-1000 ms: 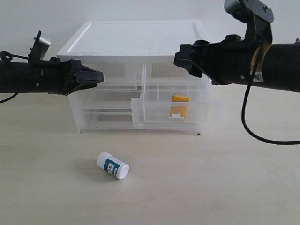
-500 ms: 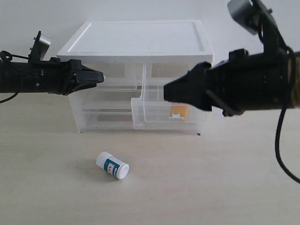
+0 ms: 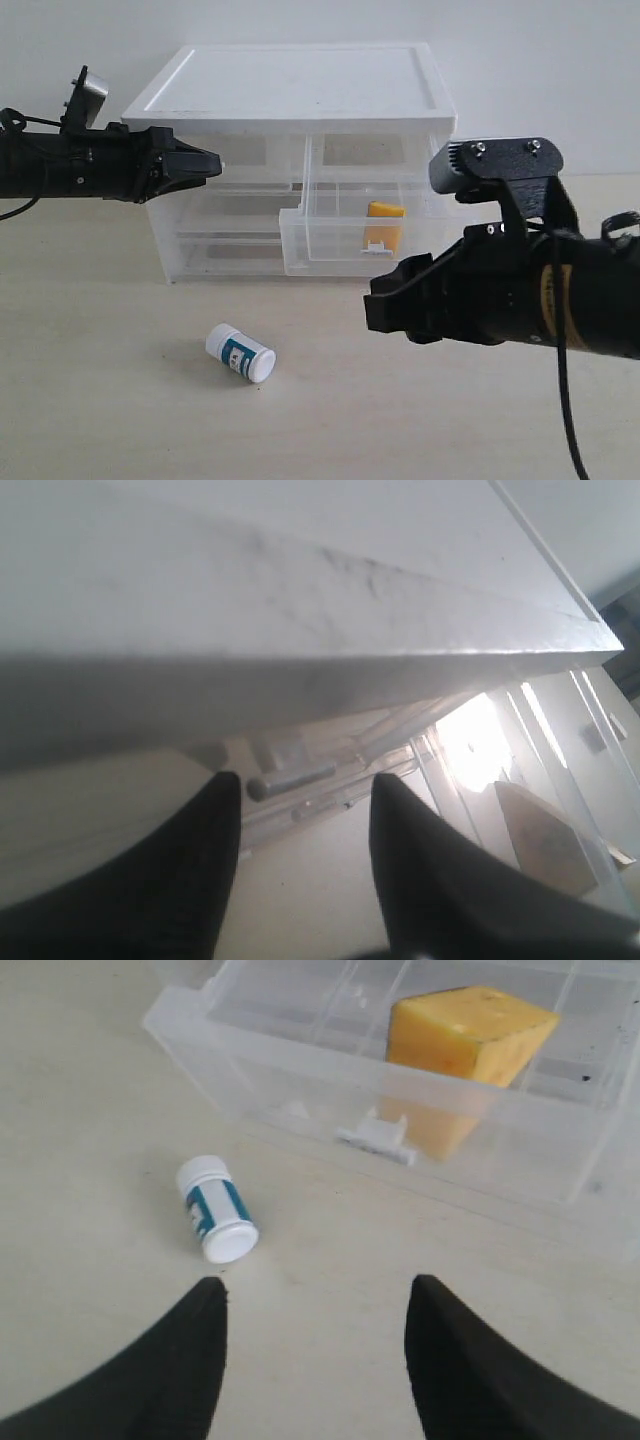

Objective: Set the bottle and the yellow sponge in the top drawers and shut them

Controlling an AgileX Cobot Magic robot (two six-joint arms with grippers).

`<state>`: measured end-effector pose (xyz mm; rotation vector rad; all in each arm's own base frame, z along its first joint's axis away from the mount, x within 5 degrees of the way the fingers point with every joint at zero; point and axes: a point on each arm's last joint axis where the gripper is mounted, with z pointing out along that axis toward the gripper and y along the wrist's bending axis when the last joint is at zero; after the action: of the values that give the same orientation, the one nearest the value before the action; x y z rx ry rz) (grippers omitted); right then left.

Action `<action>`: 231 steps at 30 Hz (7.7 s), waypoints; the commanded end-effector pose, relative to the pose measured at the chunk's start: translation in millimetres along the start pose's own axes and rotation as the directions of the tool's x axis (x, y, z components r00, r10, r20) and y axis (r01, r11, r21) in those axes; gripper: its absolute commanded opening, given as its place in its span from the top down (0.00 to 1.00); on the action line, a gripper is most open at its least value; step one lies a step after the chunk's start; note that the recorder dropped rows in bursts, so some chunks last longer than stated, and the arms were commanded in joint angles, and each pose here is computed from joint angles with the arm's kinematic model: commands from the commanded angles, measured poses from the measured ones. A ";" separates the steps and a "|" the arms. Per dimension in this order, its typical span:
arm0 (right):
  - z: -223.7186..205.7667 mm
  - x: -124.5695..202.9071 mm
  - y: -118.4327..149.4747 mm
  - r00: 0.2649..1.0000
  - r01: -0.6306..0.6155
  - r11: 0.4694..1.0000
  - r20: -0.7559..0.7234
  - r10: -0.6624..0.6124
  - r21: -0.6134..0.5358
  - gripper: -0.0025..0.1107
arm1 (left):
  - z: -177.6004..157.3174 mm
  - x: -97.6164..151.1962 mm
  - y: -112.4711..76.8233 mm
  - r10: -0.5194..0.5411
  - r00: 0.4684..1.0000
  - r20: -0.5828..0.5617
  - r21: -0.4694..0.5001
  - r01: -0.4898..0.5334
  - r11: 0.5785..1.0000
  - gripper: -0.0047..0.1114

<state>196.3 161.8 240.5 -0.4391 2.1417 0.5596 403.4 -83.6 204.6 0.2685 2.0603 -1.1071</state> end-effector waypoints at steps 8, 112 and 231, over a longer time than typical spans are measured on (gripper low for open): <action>29.9 -1.5 2.2 1.000 0.002 0.984 0.029 -0.008 0.179 0.55 | -0.6 -6.7 1.7 -0.012 0.999 0.036 -0.025 0.013 1.000 0.61; 125.6 -104.3 -34.1 0.979 -0.020 0.911 0.194 -0.066 0.411 0.55 | -0.6 -4.1 4.4 0.017 1.000 0.006 -0.056 -0.016 0.998 0.61; 123.7 -130.7 -44.7 0.993 0.067 0.932 0.067 -0.097 0.357 0.55 | 10.8 -5.2 32.9 -0.352 0.935 -0.033 0.236 0.350 0.907 0.61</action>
<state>369.1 204.9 265.6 -0.2249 2.1275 0.1314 423.4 -73.0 182.9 0.0329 2.0253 -1.6185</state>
